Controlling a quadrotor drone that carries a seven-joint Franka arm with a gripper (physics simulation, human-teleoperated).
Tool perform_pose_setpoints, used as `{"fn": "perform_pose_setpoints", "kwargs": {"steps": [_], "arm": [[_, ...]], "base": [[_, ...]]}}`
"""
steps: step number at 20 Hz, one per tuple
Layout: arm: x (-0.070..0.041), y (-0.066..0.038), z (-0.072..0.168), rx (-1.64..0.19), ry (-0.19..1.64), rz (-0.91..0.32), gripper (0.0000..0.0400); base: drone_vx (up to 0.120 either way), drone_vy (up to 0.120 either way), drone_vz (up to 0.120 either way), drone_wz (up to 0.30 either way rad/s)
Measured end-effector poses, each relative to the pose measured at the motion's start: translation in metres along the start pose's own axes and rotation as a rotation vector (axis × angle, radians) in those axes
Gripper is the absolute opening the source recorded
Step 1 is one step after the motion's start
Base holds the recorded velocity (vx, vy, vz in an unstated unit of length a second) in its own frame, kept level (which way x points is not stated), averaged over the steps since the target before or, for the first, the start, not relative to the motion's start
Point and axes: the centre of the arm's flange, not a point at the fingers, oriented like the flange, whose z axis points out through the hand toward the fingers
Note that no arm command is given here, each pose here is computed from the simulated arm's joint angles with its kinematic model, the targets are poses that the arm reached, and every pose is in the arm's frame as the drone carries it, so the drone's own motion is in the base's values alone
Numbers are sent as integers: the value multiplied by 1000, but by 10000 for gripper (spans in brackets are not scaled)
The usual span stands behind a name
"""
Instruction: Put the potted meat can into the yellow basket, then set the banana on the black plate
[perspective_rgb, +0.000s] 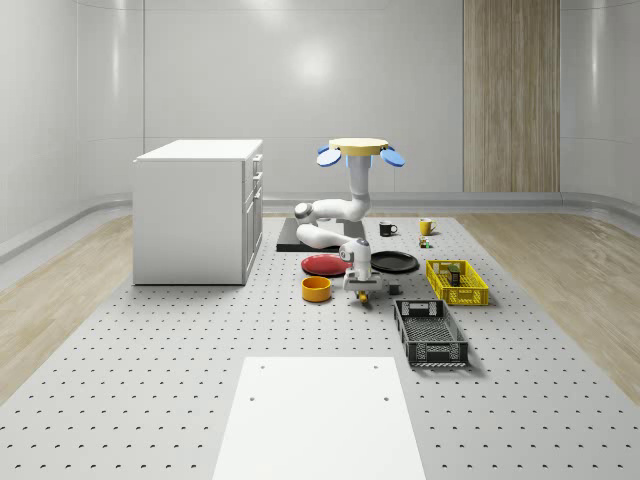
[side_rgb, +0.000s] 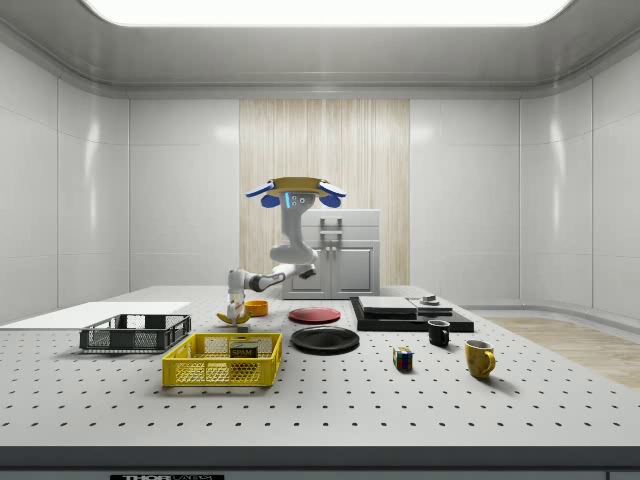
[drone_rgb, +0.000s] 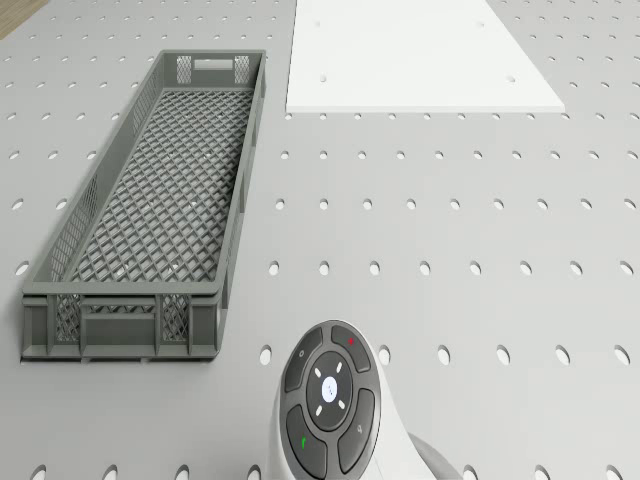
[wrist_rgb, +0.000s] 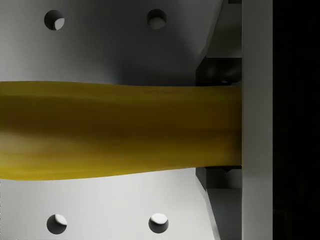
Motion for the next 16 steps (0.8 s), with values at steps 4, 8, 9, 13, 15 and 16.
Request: {"fn": "perform_pose_setpoints", "kwargs": {"steps": [4, 8, 9, 13, 15, 16], "arm": [[0, 0, -12, -1, 2, -5, 198], [0, 0, -30, -1, 3, -9, 201], [0, 0, -35, -1, 3, -10, 201], [0, 0, -50, -1, 3, -14, 201], [0, 0, -54, -1, 3, -16, 201], [0, 0, -56, -1, 3, -16, 201]], "base": [[0, 0, 0, 0], [0, 0, 50, 0], [0, 0, 120, 0], [-60, 70, 120, 0], [-120, 120, 120, 0], [-120, 120, 80, 0]]}}
